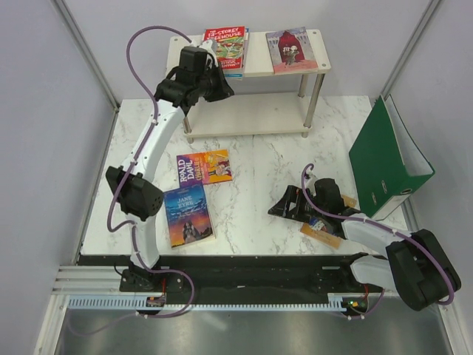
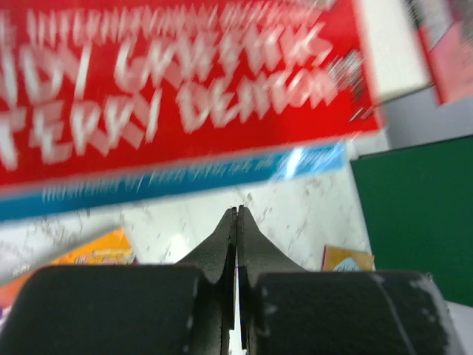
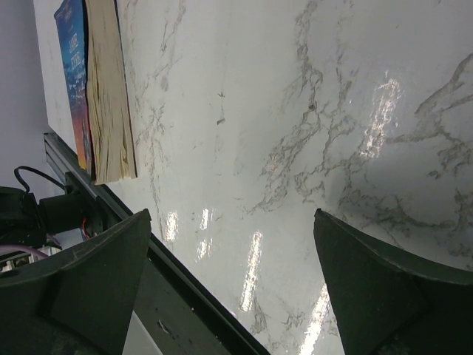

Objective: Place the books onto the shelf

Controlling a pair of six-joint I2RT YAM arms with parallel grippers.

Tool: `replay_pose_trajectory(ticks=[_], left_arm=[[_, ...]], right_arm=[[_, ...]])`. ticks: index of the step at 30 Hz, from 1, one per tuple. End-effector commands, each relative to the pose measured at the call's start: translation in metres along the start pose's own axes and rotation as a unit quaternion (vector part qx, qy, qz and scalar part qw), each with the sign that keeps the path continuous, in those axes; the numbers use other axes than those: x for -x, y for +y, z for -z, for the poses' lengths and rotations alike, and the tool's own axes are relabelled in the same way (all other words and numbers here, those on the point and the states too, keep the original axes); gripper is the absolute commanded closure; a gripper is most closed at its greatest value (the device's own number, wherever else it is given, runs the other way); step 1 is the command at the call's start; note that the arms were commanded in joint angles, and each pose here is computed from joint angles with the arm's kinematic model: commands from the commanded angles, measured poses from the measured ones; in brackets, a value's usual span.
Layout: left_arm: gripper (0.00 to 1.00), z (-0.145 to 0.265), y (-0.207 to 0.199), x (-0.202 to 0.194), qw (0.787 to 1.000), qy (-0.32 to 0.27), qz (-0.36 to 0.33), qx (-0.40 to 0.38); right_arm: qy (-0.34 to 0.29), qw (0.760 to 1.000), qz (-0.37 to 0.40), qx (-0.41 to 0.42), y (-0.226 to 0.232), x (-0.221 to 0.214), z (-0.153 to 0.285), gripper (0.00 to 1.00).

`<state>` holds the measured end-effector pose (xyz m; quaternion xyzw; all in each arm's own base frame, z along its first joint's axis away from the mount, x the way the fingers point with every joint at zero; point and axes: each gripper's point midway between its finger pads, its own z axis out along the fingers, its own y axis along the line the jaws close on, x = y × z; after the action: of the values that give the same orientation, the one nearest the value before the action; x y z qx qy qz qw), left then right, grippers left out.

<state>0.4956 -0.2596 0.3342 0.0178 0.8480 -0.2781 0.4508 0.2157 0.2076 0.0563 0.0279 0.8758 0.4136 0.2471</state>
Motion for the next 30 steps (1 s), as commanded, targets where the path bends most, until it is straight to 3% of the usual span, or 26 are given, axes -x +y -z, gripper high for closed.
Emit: replay_pose_trajectory(ticks=[1,2,5,6,7,8,10,11,12,14,15,19,20,22,26,30], left_arm=[[0.95,0.045,-0.005,-0.007,1.000,-0.016,-0.024,0.002],[0.92,0.055,0.001,-0.030,1.000,0.004,-0.025,0.006],[0.69,0.077,0.004,-0.082,0.998,0.041,-0.044,0.007],[0.54,0.081,0.001,-0.099,0.997,0.051,-0.051,0.008],[0.48,0.083,-0.001,-0.111,0.997,0.053,-0.050,0.003],[0.44,0.082,0.009,-0.150,0.995,0.089,-0.046,0.005],[0.35,0.091,-0.017,-0.182,0.992,0.111,-0.037,-0.047],[0.32,0.090,-0.014,-0.212,0.988,0.141,-0.031,-0.045],[0.27,0.090,-0.027,-0.235,0.984,0.163,-0.041,-0.057],[0.24,0.084,-0.037,-0.265,0.979,0.188,-0.039,-0.069],[0.23,0.078,-0.046,-0.290,0.972,0.216,-0.049,-0.075],[0.20,0.056,-0.070,-0.335,0.956,0.272,-0.062,-0.088],[0.20,0.050,-0.085,-0.331,0.956,0.270,-0.061,-0.101],[0.19,0.036,-0.096,-0.354,0.946,0.298,-0.064,-0.106],[0.18,0.015,-0.135,-0.363,0.938,0.308,-0.069,-0.141],[0.17,0.002,-0.148,-0.370,0.933,0.320,-0.057,-0.155]], right_arm=[[-0.011,1.000,0.017,0.019,0.011,0.008,0.001,0.02],[-0.009,1.000,0.017,0.016,0.011,0.008,0.000,0.02],[-0.006,1.000,0.021,0.010,0.012,0.014,-0.002,0.02],[-0.007,1.000,0.024,0.008,0.012,0.016,-0.003,0.02],[-0.014,0.999,0.031,0.003,0.015,0.023,-0.003,0.02],[-0.020,0.999,0.023,-0.037,0.003,0.026,-0.001,0.02],[-0.065,0.995,0.037,-0.072,0.005,0.052,0.011,0.02],[-0.079,0.984,0.022,-0.155,-0.022,0.054,0.024,0.02],[-0.115,0.977,0.027,-0.175,-0.015,0.073,0.040,0.02],[-0.150,0.945,0.007,-0.292,-0.047,0.082,0.074,0.02],[-0.177,0.934,0.005,-0.310,-0.043,0.094,0.090,0.02],[-0.169,0.897,-0.014,-0.408,-0.063,0.087,0.126,0.02],[-0.149,0.888,-0.024,-0.434,-0.071,0.075,0.133,0.02],[-0.130,0.881,-0.036,-0.453,-0.077,0.066,0.136,0.02],[-0.121,0.870,-0.089,-0.470,-0.081,0.052,0.143,0.02],[-0.124,0.832,-0.151,-0.520,-0.101,0.033,0.156,0.02]])
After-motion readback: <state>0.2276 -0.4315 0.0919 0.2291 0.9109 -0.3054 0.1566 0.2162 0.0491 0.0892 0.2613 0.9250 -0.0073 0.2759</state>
